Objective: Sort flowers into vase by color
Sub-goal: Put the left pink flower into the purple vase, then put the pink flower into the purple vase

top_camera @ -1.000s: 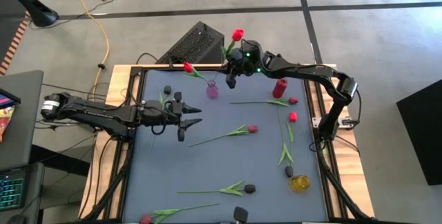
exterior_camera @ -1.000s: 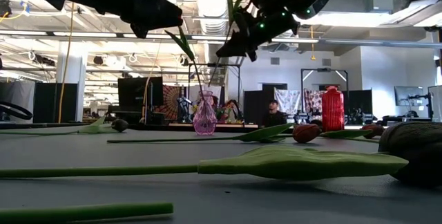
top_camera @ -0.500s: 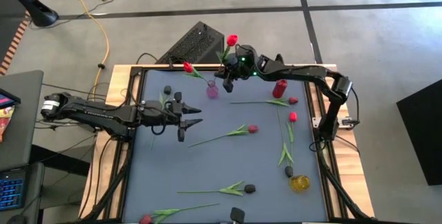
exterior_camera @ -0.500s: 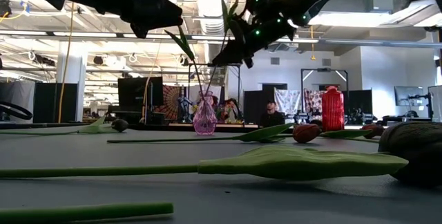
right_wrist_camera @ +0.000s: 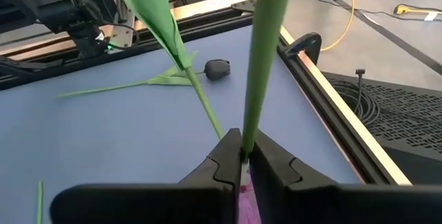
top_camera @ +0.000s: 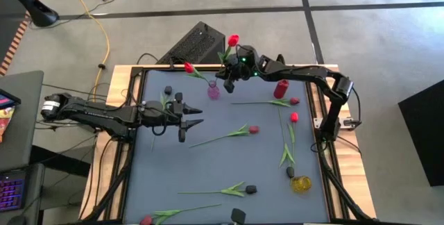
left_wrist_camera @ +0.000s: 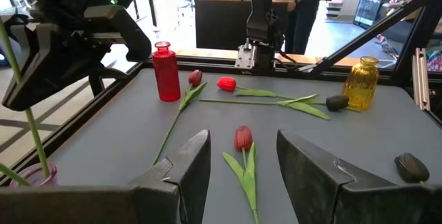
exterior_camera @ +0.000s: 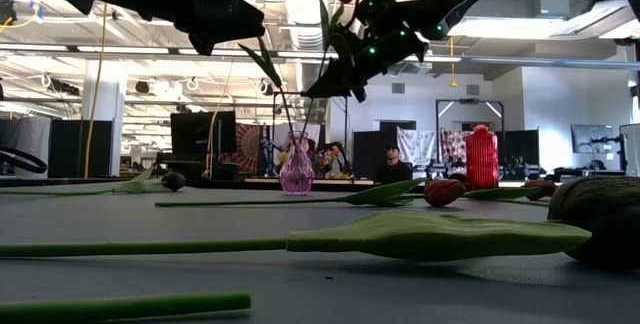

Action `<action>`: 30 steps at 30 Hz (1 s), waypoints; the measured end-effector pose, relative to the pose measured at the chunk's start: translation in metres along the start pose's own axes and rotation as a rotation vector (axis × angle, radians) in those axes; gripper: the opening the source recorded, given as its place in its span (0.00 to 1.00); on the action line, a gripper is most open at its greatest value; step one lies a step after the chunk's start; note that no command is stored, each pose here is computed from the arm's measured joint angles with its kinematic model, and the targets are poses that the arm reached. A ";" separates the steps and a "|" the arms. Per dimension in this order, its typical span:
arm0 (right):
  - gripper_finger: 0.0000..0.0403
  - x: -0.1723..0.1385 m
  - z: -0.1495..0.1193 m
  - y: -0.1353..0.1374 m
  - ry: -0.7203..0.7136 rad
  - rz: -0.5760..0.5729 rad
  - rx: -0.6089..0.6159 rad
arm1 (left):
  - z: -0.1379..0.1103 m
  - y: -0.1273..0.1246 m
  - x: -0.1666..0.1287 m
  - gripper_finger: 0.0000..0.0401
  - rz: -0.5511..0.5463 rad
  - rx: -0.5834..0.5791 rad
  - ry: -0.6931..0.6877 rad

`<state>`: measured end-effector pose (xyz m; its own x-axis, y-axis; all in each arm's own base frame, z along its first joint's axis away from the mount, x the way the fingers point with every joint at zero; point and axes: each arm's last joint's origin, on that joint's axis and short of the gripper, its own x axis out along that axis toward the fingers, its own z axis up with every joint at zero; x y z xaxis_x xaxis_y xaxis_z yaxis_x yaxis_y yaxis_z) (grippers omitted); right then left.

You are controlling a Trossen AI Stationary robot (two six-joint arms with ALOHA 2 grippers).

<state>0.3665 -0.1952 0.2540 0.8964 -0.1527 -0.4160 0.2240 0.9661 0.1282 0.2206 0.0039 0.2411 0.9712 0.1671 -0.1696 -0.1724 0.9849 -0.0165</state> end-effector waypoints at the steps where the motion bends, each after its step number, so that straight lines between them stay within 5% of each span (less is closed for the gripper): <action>1: 0.16 0.000 0.000 0.000 0.002 0.002 0.000 | 0.000 0.000 0.000 0.39 0.000 0.000 0.000; 8: 0.25 -0.001 -0.003 0.000 0.036 0.003 0.009 | 0.000 0.000 0.000 0.39 0.000 0.000 0.000; 20: 0.54 -0.015 0.014 0.005 0.268 0.011 0.043 | 0.000 0.000 0.000 0.39 0.000 0.000 0.000; 30: 0.54 -0.038 0.012 0.021 0.525 0.036 0.104 | -0.003 -0.002 0.000 0.39 -0.061 -0.012 0.037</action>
<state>0.3415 -0.1719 0.2836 0.5984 0.0304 -0.8006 0.2576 0.9389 0.2282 0.2202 0.0020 0.2379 0.9733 0.1047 -0.2045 -0.1152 0.9925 -0.0398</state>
